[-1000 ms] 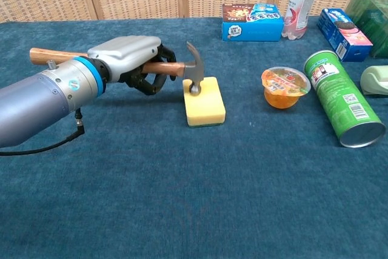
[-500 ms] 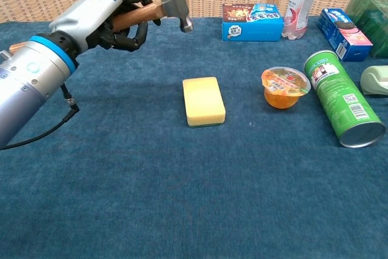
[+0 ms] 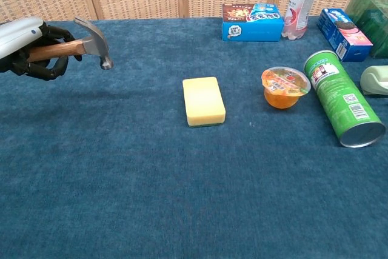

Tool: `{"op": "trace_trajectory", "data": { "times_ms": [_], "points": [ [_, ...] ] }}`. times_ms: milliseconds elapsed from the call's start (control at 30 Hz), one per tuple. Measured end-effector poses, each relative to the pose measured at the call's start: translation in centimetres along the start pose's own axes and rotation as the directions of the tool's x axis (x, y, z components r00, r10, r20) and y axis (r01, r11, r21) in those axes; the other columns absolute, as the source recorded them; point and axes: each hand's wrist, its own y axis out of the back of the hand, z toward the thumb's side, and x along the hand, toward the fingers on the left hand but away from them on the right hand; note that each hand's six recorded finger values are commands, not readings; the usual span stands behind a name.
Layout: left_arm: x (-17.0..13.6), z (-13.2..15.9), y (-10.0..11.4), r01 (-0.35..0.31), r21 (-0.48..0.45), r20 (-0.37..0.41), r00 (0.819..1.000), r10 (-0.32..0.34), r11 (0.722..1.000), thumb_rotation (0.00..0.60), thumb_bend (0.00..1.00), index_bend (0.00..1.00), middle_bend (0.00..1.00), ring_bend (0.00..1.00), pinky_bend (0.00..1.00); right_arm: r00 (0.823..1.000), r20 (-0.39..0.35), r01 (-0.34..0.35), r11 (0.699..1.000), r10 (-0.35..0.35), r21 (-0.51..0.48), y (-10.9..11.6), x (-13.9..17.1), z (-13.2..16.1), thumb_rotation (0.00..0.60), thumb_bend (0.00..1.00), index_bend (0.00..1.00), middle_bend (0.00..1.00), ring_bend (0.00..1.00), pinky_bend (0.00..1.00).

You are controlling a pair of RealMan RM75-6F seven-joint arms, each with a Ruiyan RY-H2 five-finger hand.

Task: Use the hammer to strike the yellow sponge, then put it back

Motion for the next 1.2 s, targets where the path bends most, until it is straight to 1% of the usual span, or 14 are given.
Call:
{"op": "trace_trajectory", "data": {
  "times_ms": [133, 233, 333, 433, 567, 667, 767, 833, 900, 967, 1000, 1067, 1133, 1200],
  "points": [
    [-0.7, -2.4, -0.2, 0.013, -0.012, -0.056, 0.998, -0.014, 1.000, 0.600, 0.61, 0.68, 0.84, 0.80, 0.76, 1.000, -0.016, -0.009, 1.000, 0.009, -0.001, -0.4, -0.2, 0.5, 0.600, 0.21, 0.58, 0.58, 0.55, 0.46],
    [-1.2, -4.1, -0.3, 0.014, -0.003, -0.095, 0.995, -0.015, 1.000, 0.600, 0.52, 0.68, 0.84, 0.75, 0.71, 0.999, -0.026, -0.019, 1.000, 0.019, 0.003, -0.8, -0.5, 0.9, 0.600, 0.21, 0.58, 0.58, 0.55, 0.46],
    [-1.6, -5.0, -0.8, 0.030, -0.010, -0.120, 0.992, -0.031, 0.999, 0.600, 0.50, 0.68, 0.83, 0.74, 0.69, 0.999, -0.032, -0.023, 1.000, 0.023, 0.008, -1.0, -0.7, 1.2, 0.600, 0.21, 0.58, 0.58, 0.55, 0.47],
    [-1.6, -5.0, -1.6, 0.046, -0.015, -0.122, 0.991, -0.048, 0.999, 0.600, 0.44, 0.67, 0.77, 0.68, 0.65, 0.999, -0.033, -0.024, 1.000, 0.024, 0.011, -0.9, -0.7, 1.3, 0.600, 0.21, 0.58, 0.58, 0.55, 0.46],
    [-1.2, -4.4, -2.9, 0.074, -0.033, -0.118, 0.990, -0.077, 0.997, 0.600, 0.36, 0.56, 0.66, 0.57, 0.61, 0.999, -0.028, -0.021, 1.000, 0.022, 0.013, -0.7, -0.8, 1.3, 0.600, 0.21, 0.58, 0.58, 0.55, 0.46],
    [-0.5, -3.5, -3.7, 0.092, -0.058, -0.107, 0.989, -0.098, 0.994, 0.600, 0.35, 0.56, 0.65, 0.56, 0.61, 1.000, -0.018, -0.014, 1.000, 0.014, 0.017, -0.4, -0.6, 1.1, 0.600, 0.21, 0.58, 0.58, 0.55, 0.46],
    [0.3, -2.2, -4.3, 0.089, -0.071, -0.084, 0.992, -0.095, 0.994, 0.600, 0.33, 0.54, 0.63, 0.54, 0.59, 1.000, -0.016, -0.010, 1.000, 0.010, 0.017, -0.3, -0.5, 1.0, 0.600, 0.21, 0.58, 0.58, 0.55, 0.46],
    [0.9, -1.3, -4.6, 0.086, -0.076, -0.067, 0.994, -0.091, 0.993, 0.600, 0.26, 0.42, 0.54, 0.46, 0.53, 1.000, -0.015, -0.009, 1.000, 0.009, 0.017, -0.2, -0.4, 0.9, 0.600, 0.21, 0.58, 0.58, 0.55, 0.46],
    [1.5, -0.4, -4.9, 0.092, -0.072, -0.047, 0.994, -0.095, 0.993, 0.600, 0.14, 0.14, 0.33, 0.26, 0.41, 1.000, -0.012, -0.005, 1.000, 0.005, 0.016, -0.1, -0.3, 0.8, 0.600, 0.21, 0.58, 0.58, 0.55, 0.46],
    [1.8, 0.2, -5.3, 0.119, -0.066, -0.029, 0.992, -0.121, 0.991, 0.600, 0.09, 0.01, 0.19, 0.12, 0.30, 1.000, -0.006, 0.001, 1.000, -0.001, 0.017, 0.1, -0.2, 0.6, 0.600, 0.21, 0.58, 0.58, 0.55, 0.45],
    [1.9, 0.5, -5.4, 0.134, -0.062, -0.021, 0.990, -0.136, 0.989, 0.600, 0.07, 0.00, 0.13, 0.06, 0.24, 1.000, -0.002, 0.006, 1.000, -0.006, 0.017, 0.3, 0.0, 0.5, 0.600, 0.21, 0.58, 0.58, 0.55, 0.45],
    [2.1, 1.1, -5.5, 0.165, -0.053, -0.004, 0.986, -0.165, 0.985, 0.600, 0.05, 0.00, 0.07, 0.01, 0.17, 1.000, 0.001, 0.011, 1.000, -0.011, 0.018, 0.5, 0.1, 0.3, 0.600, 0.21, 0.58, 0.58, 0.55, 0.45],
    [2.2, 1.5, -5.2, 0.168, -0.044, 0.005, 0.986, -0.168, 0.985, 0.600, 0.04, 0.00, 0.04, 0.00, 0.14, 1.000, 0.000, 0.013, 1.000, -0.013, 0.019, 0.6, 0.1, 0.3, 0.600, 0.21, 0.58, 0.58, 0.55, 0.45],
    [2.1, 1.8, -4.5, 0.147, -0.041, 0.010, 0.989, -0.147, 0.988, 0.600, 0.05, 0.00, 0.04, 0.00, 0.13, 1.000, -0.008, 0.011, 1.000, -0.011, 0.020, 0.5, -0.1, 0.5, 0.600, 0.21, 0.58, 0.58, 0.55, 0.45]
  ]
}}
